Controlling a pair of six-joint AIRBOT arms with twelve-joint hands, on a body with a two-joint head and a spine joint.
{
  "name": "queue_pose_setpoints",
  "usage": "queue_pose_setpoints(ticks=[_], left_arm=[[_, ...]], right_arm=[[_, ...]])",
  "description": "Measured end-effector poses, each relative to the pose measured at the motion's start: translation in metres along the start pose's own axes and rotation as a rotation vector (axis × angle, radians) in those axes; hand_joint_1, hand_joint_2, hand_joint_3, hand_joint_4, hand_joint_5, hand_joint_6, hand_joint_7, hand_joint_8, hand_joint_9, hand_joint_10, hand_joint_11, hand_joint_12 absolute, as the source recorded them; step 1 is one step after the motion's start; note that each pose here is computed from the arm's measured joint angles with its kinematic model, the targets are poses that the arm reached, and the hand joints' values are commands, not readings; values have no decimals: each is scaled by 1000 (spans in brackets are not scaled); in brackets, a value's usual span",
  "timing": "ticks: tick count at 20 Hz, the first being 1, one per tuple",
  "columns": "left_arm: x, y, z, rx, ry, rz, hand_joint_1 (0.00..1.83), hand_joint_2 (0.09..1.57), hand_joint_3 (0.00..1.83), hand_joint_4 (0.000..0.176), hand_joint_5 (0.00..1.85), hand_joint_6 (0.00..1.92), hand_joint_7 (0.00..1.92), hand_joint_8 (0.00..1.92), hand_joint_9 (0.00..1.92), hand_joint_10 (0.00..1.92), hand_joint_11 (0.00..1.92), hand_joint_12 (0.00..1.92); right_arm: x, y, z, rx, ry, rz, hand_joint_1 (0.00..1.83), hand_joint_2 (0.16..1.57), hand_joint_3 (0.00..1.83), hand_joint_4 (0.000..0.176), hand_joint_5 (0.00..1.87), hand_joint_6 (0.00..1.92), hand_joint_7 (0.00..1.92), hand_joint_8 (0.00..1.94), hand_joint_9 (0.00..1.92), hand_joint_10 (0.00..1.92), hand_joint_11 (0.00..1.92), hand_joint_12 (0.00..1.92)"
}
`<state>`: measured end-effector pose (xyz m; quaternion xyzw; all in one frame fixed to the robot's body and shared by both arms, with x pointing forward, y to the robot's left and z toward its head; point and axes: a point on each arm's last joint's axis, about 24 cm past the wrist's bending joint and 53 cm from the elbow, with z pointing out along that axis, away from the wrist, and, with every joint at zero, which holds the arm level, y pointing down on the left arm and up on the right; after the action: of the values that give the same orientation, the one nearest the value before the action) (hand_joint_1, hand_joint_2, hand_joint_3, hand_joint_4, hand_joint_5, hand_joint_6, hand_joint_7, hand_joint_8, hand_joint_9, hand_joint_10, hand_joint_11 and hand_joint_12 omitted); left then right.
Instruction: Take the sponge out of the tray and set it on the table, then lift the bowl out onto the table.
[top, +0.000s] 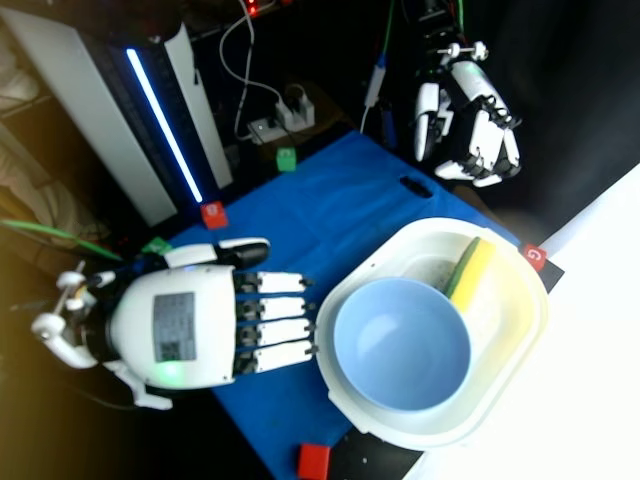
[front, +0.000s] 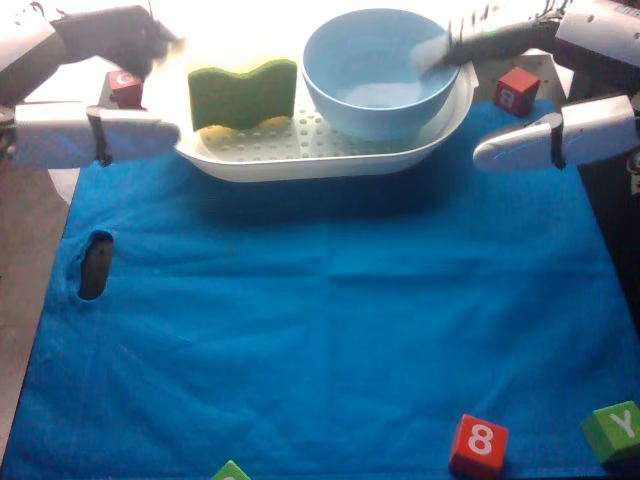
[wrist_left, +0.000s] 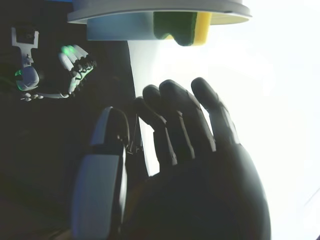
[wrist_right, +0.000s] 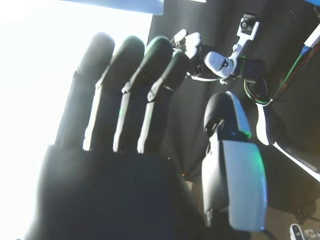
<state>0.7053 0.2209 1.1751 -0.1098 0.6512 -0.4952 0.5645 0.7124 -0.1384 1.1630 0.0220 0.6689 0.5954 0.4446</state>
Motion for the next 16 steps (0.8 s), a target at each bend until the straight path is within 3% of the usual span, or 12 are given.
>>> queue_pose_setpoints(ticks=[1, 2, 3, 4, 7, 8, 10, 11, 12, 14, 15, 16], left_arm=[[-1, 0, 0, 1, -5, -3, 556, 916, 1, 175, 217, 0, 269, 1, 313, 1, 4, 631], [-4, -2, 1, 4, -10, -2, 560, 946, 2, 163, 206, 0, 264, 0, 331, 0, 0, 712], [-5, -3, 2, 6, -13, -2, 560, 946, 2, 163, 206, 0, 264, 0, 331, 0, 0, 712], [-7, -4, 3, 10, -16, 2, 600, 950, 2, 155, 204, 0, 264, 0, 332, 0, 0, 686], [-24, -14, 24, 31, -46, 40, 649, 964, 4, 151, 250, 11, 324, 13, 345, 4, 0, 699], [-30, -13, 39, 23, -58, 43, 671, 966, 1, 162, 293, 9, 384, 11, 375, 6, 0, 740], [-21, -14, 58, 9, -28, 68, 724, 982, 0, 153, 373, 3, 489, 3, 474, 7, 10, 796], [-11, -13, 68, -9, 7, 96, 752, 981, 0, 147, 397, 2, 521, 3, 509, 6, 1, 832], [-4, -11, 76, -24, 28, 109, 773, 976, 0, 139, 412, 4, 538, 4, 523, 6, 0, 810], [7, -1, 86, -67, 66, 139, 835, 964, 0, 98, 445, 6, 557, 4, 531, 3, 0, 897], [10, 10, 91, -109, 84, 159, 823, 975, 1, 82, 442, 2, 553, 1, 539, 4, 0, 967], [10, 15, 94, -130, 90, 170, 882, 985, 1, 48, 458, 2, 583, 2, 592, 8, 64, 985]], right_arm=[[-2, 1, 0, -3, -8, 5, 650, 1051, 10, 131, 290, 5, 176, 3, 138, 5, 9, 398], [-2, 0, 0, -1, -9, 6, 638, 1053, 8, 128, 287, 2, 164, 0, 134, 2, 5, 400], [-2, 0, 0, 2, -9, 6, 638, 1053, 8, 128, 287, 2, 164, 0, 134, 2, 5, 400], [0, -2, 0, 6, -4, 4, 667, 1057, 8, 114, 290, 3, 163, 0, 135, 2, 0, 402], [-1, -2, 0, 8, -4, 3, 643, 1062, 4, 108, 284, 1, 160, 0, 130, 1, 5, 386], [-1, -2, 0, 7, -4, 4, 641, 1064, 5, 123, 285, 1, 164, 2, 136, 3, 12, 388], [1, -3, 0, 9, -3, 8, 651, 1066, 4, 146, 278, 0, 158, 0, 141, 3, 20, 388], [3, -4, 0, 12, 0, 9, 646, 1065, 3, 143, 276, 0, 156, 0, 138, 2, 16, 386], [4, -6, -1, 15, 2, 9, 641, 1065, 2, 136, 277, 0, 156, 0, 136, 1, 9, 384], [5, -6, 0, 15, 7, 7, 629, 1062, 0, 126, 285, 3, 155, 0, 133, 0, 8, 391], [4, -7, -1, 16, 5, 4, 606, 1061, 0, 132, 280, 1, 149, 0, 127, 0, 6, 391], [3, -7, -1, 18, 3, 5, 627, 1055, 0, 134, 288, 4, 152, 1, 128, 1, 1, 390]])
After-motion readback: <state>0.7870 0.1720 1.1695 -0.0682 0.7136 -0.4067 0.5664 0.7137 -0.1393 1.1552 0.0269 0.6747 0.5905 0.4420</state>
